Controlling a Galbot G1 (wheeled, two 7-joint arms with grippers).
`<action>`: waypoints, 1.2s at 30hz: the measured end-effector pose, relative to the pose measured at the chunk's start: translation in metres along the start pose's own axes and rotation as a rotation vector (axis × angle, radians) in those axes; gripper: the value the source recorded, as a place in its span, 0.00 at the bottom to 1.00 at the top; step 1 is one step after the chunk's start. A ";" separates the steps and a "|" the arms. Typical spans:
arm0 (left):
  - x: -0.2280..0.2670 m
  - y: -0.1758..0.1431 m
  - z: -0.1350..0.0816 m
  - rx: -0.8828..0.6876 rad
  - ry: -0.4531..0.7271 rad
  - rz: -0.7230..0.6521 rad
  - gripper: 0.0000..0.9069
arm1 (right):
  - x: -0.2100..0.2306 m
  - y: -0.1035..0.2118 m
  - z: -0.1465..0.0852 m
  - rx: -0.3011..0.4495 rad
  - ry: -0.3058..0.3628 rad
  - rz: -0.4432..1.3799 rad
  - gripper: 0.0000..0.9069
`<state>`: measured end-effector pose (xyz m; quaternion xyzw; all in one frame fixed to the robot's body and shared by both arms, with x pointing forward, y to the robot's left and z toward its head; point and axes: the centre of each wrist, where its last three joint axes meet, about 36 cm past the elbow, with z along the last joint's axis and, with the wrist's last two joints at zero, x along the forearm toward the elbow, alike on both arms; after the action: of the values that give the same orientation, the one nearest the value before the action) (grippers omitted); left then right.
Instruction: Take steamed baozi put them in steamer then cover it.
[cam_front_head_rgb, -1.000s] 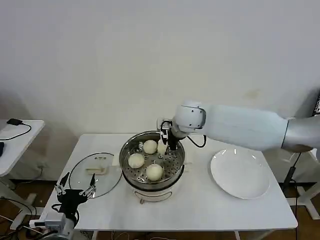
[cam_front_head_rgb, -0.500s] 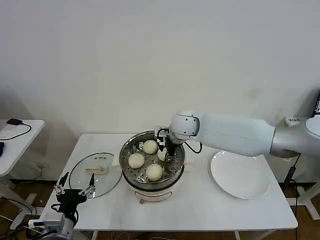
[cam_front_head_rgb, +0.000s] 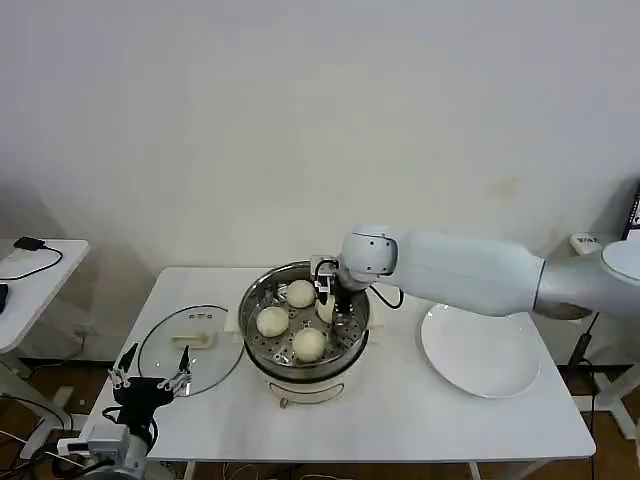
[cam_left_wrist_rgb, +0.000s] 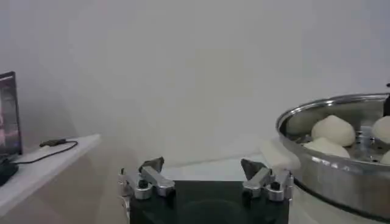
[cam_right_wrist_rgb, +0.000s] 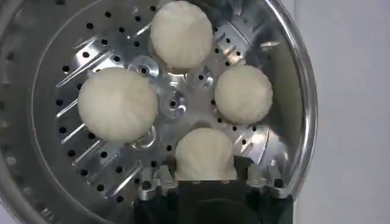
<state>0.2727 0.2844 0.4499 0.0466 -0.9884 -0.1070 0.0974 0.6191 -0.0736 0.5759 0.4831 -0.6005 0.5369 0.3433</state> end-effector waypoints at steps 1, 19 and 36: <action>0.000 0.000 0.000 0.000 0.000 0.000 1.00 | 0.001 0.000 0.000 0.000 -0.001 0.002 1.00; 0.001 -0.001 0.001 -0.002 0.006 0.007 1.00 | 0.069 0.000 0.018 -0.029 -0.110 0.172 1.00; -0.002 -0.002 0.008 -0.021 0.013 -0.002 1.00 | 0.100 0.079 0.120 -0.178 -0.430 0.597 1.00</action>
<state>0.2727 0.2846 0.4412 0.0474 -0.9865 -0.1172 0.1039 0.5274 -0.2152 0.6221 0.3566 -0.8175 0.4454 0.0786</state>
